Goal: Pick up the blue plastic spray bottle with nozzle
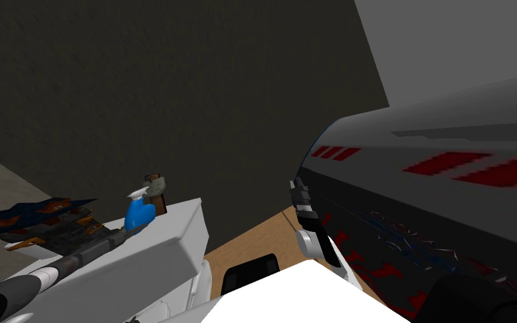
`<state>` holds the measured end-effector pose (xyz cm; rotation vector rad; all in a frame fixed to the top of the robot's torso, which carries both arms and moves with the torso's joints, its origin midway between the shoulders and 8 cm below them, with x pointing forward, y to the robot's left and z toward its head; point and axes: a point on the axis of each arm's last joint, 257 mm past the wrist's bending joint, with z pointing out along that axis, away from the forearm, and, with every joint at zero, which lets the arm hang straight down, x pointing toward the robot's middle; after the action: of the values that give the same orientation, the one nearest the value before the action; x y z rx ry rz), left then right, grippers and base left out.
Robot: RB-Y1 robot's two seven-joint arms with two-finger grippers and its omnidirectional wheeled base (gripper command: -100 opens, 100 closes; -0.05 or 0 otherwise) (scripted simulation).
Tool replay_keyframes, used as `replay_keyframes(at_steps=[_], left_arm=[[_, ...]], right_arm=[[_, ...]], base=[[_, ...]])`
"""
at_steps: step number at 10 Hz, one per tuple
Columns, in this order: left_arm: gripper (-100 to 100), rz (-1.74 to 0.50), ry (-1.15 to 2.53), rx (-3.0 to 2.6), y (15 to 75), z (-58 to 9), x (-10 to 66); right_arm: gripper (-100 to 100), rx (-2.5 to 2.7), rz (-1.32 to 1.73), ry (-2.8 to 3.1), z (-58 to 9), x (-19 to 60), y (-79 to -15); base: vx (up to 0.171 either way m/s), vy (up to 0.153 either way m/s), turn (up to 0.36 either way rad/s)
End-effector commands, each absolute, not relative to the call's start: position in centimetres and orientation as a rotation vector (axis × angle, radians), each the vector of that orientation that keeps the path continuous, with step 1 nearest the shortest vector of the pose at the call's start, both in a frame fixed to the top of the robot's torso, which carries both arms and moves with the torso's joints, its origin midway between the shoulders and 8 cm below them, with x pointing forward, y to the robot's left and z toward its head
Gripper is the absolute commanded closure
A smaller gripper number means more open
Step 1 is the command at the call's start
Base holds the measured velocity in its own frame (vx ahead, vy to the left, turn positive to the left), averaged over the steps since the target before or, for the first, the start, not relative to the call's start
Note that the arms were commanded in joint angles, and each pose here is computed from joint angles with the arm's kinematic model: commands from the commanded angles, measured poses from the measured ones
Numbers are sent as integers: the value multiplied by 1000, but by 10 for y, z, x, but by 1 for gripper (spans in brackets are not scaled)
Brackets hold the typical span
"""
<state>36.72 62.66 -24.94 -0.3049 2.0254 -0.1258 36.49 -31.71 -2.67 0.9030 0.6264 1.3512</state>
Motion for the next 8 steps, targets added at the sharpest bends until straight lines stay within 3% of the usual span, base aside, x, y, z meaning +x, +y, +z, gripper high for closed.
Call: replay_keyframes(at_steps=[1, 8], left_arm=[[-100, -114, 2034, -310, 633, -255, 370], [-100, -129, 2025, -264, 640, -243, 399]], right_arm=[[0, 903, 1351, 626, -27, 365, -317], [0, 903, 1351, 626, -27, 365, -317]], base=[[-14, -29, 4], [-18, -30, 30]])
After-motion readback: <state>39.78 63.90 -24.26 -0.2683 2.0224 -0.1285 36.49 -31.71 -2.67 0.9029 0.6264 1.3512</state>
